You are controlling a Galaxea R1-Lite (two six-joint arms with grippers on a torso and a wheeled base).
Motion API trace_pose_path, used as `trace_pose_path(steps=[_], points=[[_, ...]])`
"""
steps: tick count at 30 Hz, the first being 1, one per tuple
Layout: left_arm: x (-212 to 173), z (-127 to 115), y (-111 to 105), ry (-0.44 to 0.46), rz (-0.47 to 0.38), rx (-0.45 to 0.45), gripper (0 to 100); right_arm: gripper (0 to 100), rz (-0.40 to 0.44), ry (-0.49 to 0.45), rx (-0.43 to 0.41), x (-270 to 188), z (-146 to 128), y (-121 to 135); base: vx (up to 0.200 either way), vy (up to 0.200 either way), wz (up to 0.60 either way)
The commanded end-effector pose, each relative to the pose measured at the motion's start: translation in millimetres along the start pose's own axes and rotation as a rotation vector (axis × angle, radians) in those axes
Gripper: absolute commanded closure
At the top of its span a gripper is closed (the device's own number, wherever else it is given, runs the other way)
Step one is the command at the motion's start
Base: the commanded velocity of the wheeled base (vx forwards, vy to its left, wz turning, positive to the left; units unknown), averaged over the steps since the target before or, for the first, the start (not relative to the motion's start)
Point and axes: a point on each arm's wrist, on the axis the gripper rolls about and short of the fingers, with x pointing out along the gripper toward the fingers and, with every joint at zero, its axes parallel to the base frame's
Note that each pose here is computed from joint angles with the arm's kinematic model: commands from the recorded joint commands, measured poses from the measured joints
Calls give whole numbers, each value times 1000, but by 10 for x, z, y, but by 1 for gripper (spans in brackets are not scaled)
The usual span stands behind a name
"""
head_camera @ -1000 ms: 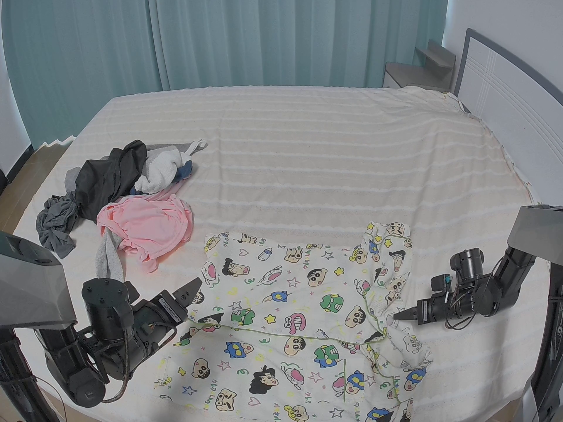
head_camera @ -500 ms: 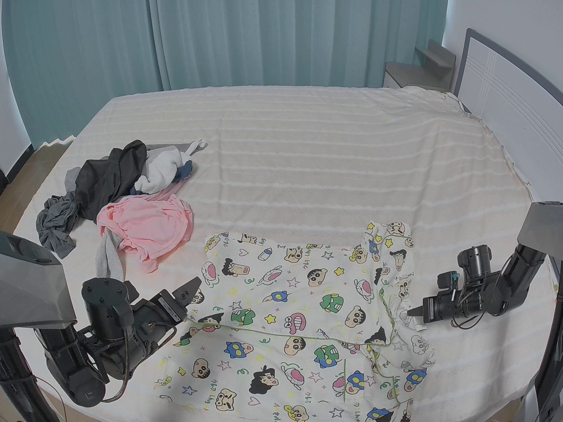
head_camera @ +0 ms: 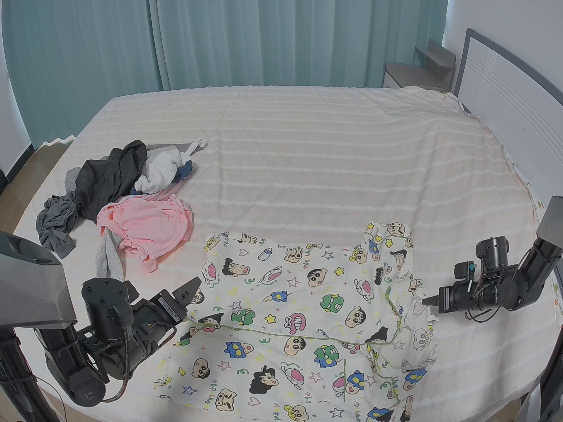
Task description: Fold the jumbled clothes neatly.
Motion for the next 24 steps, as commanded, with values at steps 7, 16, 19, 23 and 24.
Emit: trace_pose_path(steps=[7,16,19,23,24], points=[[5,6,-8,-11,-9,-1,0,100,-62,-50,41,-130,63,-207,0,0,0],[5,9,-5,-14,-5,-2,0,100,-143,-88,66,-191,122,-431,0,0,0],[5,9,-5,-14,-5,-2,0,100,-155,-87,65,-196,113,-473,0,0,0],[8,10,-7,-15,-7,-2,0,100,-163,-85,65,-201,104,-498,0,0,0],[5,9,-5,-14,-5,-2,0,100,-166,-85,66,-204,104,-503,0,0,0]])
